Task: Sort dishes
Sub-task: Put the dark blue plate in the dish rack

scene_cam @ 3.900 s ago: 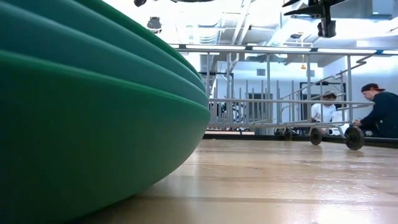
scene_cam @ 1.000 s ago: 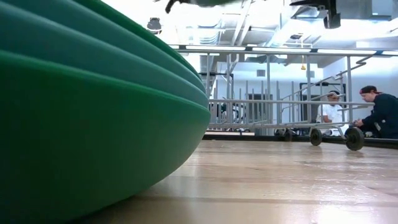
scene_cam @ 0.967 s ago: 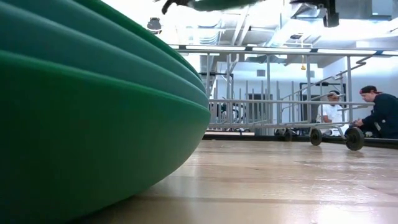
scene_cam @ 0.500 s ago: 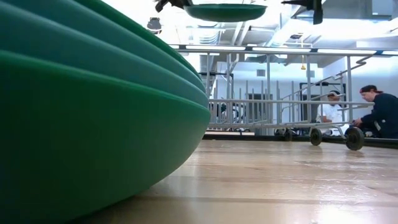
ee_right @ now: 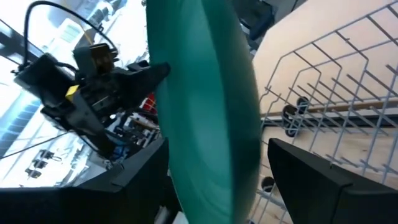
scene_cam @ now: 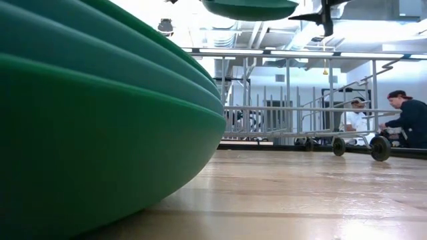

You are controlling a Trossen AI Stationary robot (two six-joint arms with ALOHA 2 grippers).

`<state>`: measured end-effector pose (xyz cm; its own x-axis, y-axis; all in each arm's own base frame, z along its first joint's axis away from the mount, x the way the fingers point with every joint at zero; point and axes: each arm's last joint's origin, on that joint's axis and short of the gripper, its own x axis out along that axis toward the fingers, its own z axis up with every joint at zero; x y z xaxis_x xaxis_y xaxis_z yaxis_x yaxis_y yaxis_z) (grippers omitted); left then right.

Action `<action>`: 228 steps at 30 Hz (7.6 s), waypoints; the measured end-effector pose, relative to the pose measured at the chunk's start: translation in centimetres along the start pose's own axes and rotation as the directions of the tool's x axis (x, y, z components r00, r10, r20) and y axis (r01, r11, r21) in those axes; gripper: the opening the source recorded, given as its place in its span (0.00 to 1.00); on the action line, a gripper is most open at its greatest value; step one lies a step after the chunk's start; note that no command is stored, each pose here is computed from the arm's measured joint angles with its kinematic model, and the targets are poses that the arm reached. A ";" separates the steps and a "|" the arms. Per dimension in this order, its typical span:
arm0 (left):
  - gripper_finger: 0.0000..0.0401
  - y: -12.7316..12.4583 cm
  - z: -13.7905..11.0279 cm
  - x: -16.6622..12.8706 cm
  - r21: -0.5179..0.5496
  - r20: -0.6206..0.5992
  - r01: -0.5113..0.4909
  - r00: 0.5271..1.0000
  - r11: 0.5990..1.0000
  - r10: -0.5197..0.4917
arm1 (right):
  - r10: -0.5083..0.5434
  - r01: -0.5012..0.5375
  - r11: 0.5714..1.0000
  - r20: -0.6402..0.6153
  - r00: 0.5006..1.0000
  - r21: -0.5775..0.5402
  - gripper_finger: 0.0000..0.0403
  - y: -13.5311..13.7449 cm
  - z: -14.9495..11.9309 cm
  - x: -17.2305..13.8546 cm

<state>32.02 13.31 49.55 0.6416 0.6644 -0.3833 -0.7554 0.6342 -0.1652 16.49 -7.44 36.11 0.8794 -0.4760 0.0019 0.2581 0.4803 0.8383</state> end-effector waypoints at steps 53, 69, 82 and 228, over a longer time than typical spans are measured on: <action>0.57 3.1 0.6 -8.6 -0.262 -0.118 0.178 0.970 0.949 -0.215 | -0.126 0.138 0.989 -0.186 0.974 0.050 0.04 -3.1 1.3 -0.9; 0.57 7.1 0.9 -7.3 -0.326 -0.221 0.097 0.959 0.940 -0.176 | 0.734 -0.735 0.678 -0.080 0.675 0.018 0.04 4.4 3.8 -1.2; 0.57 5.4 0.6 -7.0 -0.312 -0.245 0.240 0.914 0.919 -0.322 | 0.989 -0.982 0.118 -0.072 0.130 -0.150 0.04 8.3 -0.1 -2.7; 0.03 -6.4 -0.7 1.8 -0.241 0.202 0.180 0.970 0.954 -0.132 | -0.195 0.304 0.885 0.312 0.930 -0.353 0.07 0.7 2.1 -6.1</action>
<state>37.91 10.16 49.26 0.7494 0.6409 -0.1665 -0.6370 0.6292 -0.4453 10.48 -5.75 37.87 0.6427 -0.7661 0.0083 0.6368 0.5402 0.5501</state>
